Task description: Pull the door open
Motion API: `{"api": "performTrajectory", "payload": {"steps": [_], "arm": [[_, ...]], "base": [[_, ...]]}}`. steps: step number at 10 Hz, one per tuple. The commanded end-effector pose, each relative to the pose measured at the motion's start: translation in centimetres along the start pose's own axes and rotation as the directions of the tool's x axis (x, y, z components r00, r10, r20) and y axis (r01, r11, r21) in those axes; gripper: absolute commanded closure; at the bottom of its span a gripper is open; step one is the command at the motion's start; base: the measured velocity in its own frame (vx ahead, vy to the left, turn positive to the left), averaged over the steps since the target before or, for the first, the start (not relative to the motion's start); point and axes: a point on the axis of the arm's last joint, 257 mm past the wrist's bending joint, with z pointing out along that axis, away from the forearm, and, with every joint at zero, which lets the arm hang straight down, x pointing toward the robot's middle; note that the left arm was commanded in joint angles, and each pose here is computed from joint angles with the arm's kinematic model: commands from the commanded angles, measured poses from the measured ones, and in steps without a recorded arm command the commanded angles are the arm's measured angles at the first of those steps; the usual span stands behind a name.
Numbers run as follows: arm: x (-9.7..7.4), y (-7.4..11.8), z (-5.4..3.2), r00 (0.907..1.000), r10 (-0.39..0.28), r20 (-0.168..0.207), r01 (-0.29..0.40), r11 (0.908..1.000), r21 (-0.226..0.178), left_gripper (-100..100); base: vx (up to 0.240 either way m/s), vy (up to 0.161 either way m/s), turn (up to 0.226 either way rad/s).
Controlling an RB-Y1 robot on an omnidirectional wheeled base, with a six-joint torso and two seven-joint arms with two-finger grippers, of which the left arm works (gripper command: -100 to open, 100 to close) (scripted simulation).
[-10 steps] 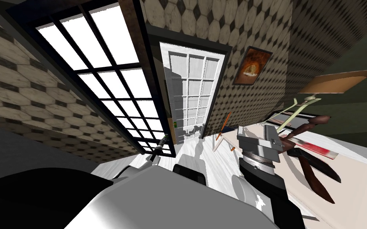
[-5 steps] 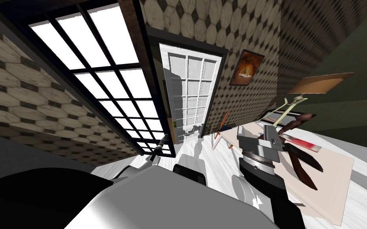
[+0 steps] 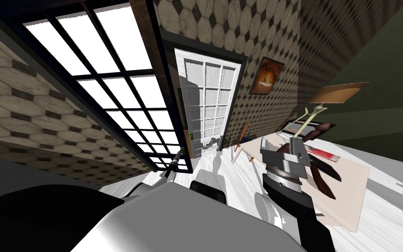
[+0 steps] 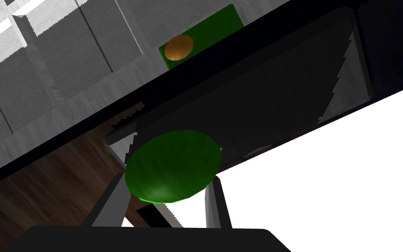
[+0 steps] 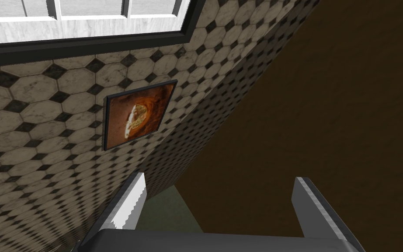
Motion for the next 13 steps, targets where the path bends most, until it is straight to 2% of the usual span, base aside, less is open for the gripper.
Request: {"api": "performTrajectory", "payload": {"steps": [1, 2, 4, 5, 6, 7, 8, 9, 10, 11, 12, 13], "arm": [[0.51, -0.01, -0.15, 0.9981, -0.062, -0.002, 0.062, 0.9981, -0.004, 100], [0.51, -0.01, -0.15, 0.9976, -0.069, -0.002, 0.069, 0.9976, -0.004, 100], [0.26, 0.11, -0.18, 0.9892, -0.146, 0.011, 0.146, 0.9892, -0.009, 100], [0.26, 0.11, -0.18, 0.9865, -0.163, 0.011, 0.163, 0.9865, -0.009, 100], [0.13, 0.17, -0.19, 0.9792, -0.202, 0.018, 0.202, 0.9793, -0.010, 100], [0.13, 0.17, -0.19, 0.9776, -0.210, 0.018, 0.210, 0.9777, -0.010, 100], [0.01, 0.23, -0.21, 0.9676, -0.251, 0.025, 0.252, 0.9678, -0.011, 100], [0.01, 0.23, -0.21, 0.9665, -0.256, 0.025, 0.256, 0.9667, -0.010, 100], [-0.11, 0.30, -0.23, 0.9534, -0.300, 0.032, 0.301, 0.9537, -0.011, 100], [-0.11, 0.30, -0.23, 0.9529, -0.302, 0.032, 0.302, 0.9533, -0.011, 100], [-0.24, 0.36, -0.25, 0.9378, -0.345, 0.039, 0.346, 0.9383, -0.010, 100], [-0.24, 0.36, -0.25, 0.9371, -0.347, 0.039, 0.348, 0.9376, -0.010, 100]], "base": [[-0.030, 0.020, -0.059], [-0.025, 0.013, -0.026], [-0.039, 0.017, -0.072], [-0.033, 0.021, -0.041], [-0.024, 0.018, -0.042], [-0.022, 0.012, -0.025], [-0.031, 0.012, -0.069], [-0.027, 0.015, -0.030], [-0.029, 0.019, -0.061], [-0.023, 0.015, -0.026], [-0.030, 0.013, -0.044], [-0.027, 0.013, -0.040]]}}
